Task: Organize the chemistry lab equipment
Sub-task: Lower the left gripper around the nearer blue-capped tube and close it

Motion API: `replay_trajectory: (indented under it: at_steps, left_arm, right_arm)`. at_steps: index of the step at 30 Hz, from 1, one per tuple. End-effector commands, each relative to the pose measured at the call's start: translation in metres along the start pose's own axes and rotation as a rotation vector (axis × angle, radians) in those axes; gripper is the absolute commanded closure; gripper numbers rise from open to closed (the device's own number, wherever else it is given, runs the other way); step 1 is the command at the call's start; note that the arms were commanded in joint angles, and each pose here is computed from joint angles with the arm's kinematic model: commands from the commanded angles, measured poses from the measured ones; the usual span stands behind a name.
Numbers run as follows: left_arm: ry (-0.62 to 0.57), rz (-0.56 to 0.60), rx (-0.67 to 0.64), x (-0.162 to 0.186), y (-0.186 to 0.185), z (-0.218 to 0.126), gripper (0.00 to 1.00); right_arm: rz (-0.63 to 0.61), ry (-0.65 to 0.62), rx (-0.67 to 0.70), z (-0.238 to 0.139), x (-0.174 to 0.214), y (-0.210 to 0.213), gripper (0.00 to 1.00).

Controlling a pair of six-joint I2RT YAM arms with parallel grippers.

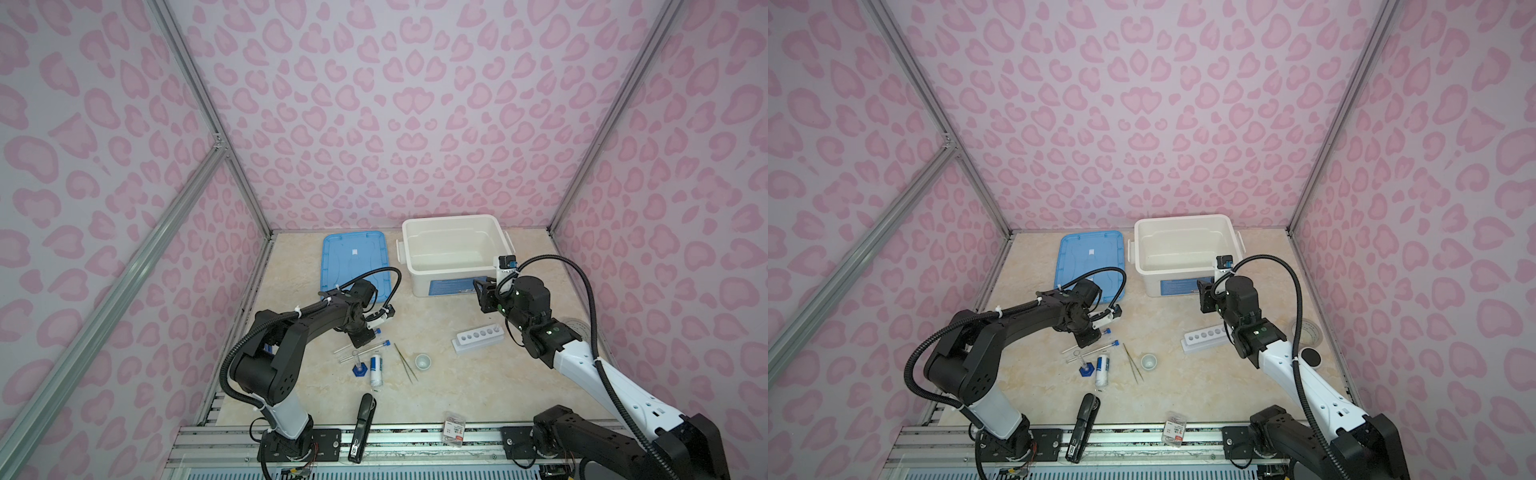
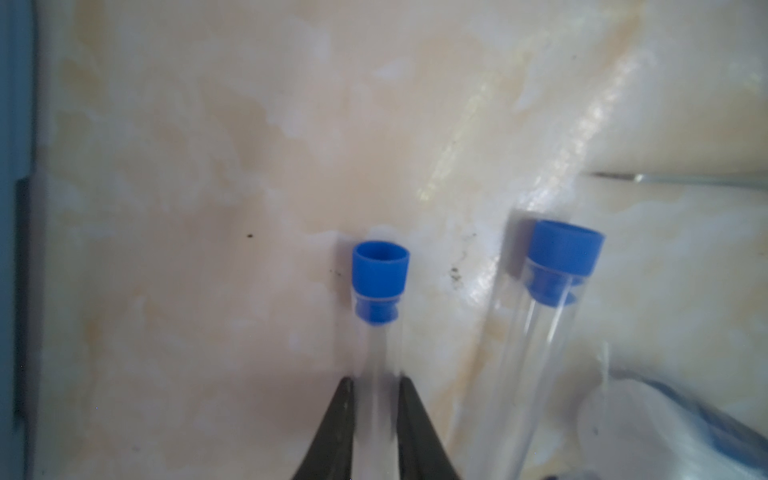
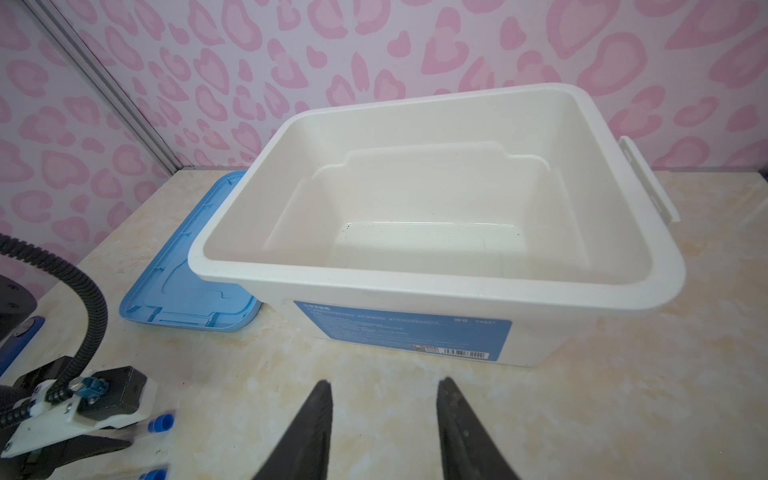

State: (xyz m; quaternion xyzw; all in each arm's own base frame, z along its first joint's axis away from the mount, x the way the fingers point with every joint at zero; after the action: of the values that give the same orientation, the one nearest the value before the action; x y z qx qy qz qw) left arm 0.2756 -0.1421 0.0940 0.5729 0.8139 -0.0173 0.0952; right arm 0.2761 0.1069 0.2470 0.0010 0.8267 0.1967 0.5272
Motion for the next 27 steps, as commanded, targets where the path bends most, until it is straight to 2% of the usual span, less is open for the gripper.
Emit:
replay_trajectory:
  at_steps: [1,4,9,11,27]
  left_arm:
    - [-0.016,-0.003,0.011,-0.005,0.003,-0.001,0.81]
    - [-0.037,-0.016,0.033,-0.011,0.004,-0.003,0.82]
    - [-0.041,-0.017,0.034,-0.010,0.003,-0.004,0.69]
    - [-0.029,-0.016,0.028,-0.007,0.002,-0.003,0.67]
    - [0.050,-0.063,-0.010,0.017,-0.011,-0.003,0.66]
  right_arm:
    - [0.012,-0.012,-0.013,0.002,0.000,0.001,0.58]
    - [0.014,-0.013,-0.015,0.003,0.000,0.001,0.58]
    - [0.016,-0.009,-0.015,0.004,0.001,0.001,0.58]
    - [0.017,-0.008,-0.019,0.005,0.001,0.001,0.58]
    - [0.020,0.001,-0.055,0.014,0.000,0.002,0.58]
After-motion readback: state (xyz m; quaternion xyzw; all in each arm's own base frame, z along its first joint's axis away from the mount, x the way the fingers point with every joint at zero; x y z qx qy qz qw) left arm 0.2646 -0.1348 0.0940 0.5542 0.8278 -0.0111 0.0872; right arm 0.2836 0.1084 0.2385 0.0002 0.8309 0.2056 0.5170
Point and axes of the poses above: each gripper's point midway between its finger pads, its own z axis out along the fingers, its own y axis along the line the jaws close on, x = y × z, the point moved 8 cm from there along -z, back along the fingers, and after that the axes turned 8 degrees about z, right-handed, at the moved point
